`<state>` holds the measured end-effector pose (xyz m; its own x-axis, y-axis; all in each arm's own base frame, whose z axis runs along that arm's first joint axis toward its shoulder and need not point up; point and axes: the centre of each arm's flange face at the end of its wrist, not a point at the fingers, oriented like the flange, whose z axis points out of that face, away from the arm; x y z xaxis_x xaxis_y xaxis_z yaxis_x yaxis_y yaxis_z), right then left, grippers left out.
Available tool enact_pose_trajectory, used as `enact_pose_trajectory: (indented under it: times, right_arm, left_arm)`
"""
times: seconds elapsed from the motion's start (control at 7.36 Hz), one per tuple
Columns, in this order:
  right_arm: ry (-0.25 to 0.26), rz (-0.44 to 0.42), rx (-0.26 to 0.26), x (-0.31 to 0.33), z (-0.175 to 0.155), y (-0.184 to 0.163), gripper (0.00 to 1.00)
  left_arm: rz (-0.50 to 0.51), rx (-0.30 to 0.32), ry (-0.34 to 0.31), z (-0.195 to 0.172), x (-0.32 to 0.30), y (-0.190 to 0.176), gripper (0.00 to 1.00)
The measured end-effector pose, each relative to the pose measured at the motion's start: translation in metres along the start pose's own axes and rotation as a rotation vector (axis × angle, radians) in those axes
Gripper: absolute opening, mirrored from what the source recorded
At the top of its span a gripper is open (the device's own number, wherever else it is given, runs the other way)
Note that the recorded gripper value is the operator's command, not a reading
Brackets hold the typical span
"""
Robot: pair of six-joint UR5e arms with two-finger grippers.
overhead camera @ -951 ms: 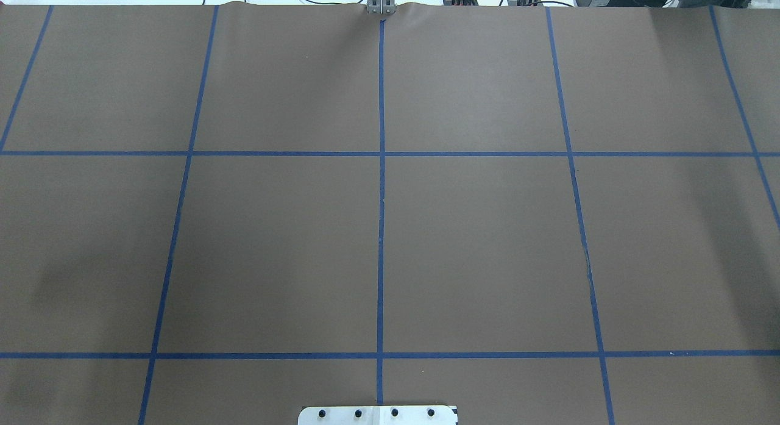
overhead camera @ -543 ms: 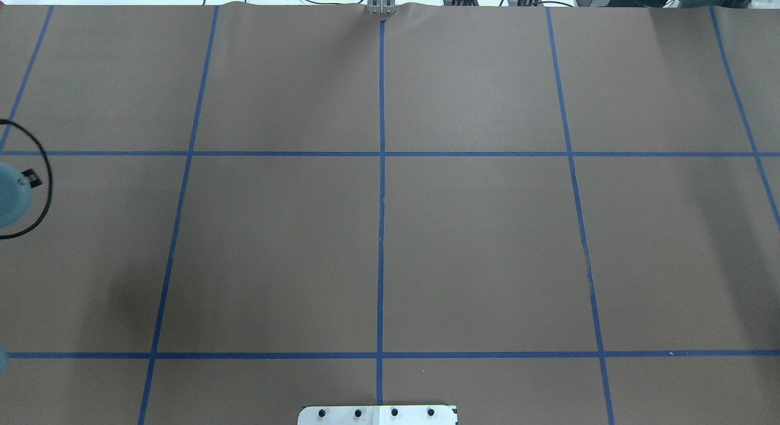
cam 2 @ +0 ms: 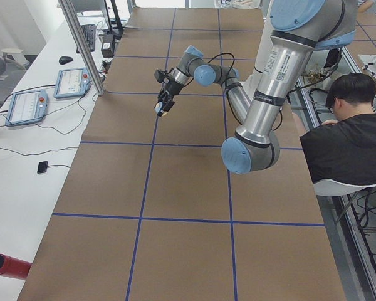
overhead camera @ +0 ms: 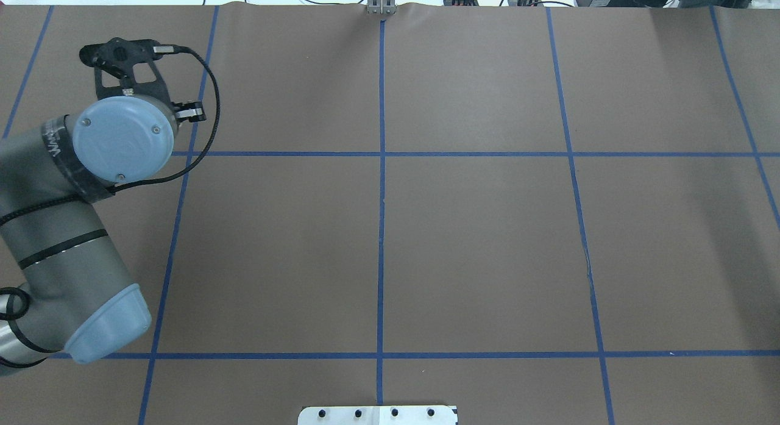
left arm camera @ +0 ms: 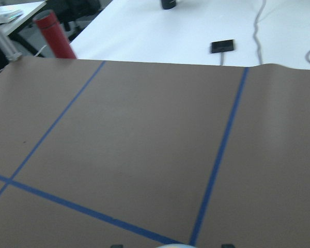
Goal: Place and press bell with both arms
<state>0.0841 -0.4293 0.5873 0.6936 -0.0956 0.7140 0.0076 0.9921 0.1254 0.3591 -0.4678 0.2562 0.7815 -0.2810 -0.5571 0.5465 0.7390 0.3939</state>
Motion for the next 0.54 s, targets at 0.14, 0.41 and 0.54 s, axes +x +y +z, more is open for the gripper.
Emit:
enact_pose_trajectory:
  times: [0.14,0.41,0.54]
  right_arm:
    - [-0.001,0.002,-0.002,0.001,0.001,0.001,1.00]
    - [-0.001,0.006,-0.005,0.002,0.002,0.002,1.00]
    - [-0.001,0.007,-0.007,0.003,0.003,0.002,1.00]
  left_arm:
    - [0.011,0.030,0.129,-0.012,0.026,0.010,0.00]
    - [0.031,0.089,0.325,-0.019,0.063,0.043,0.00]
    - [0.048,0.112,0.394,-0.018,0.081,0.058,0.00]
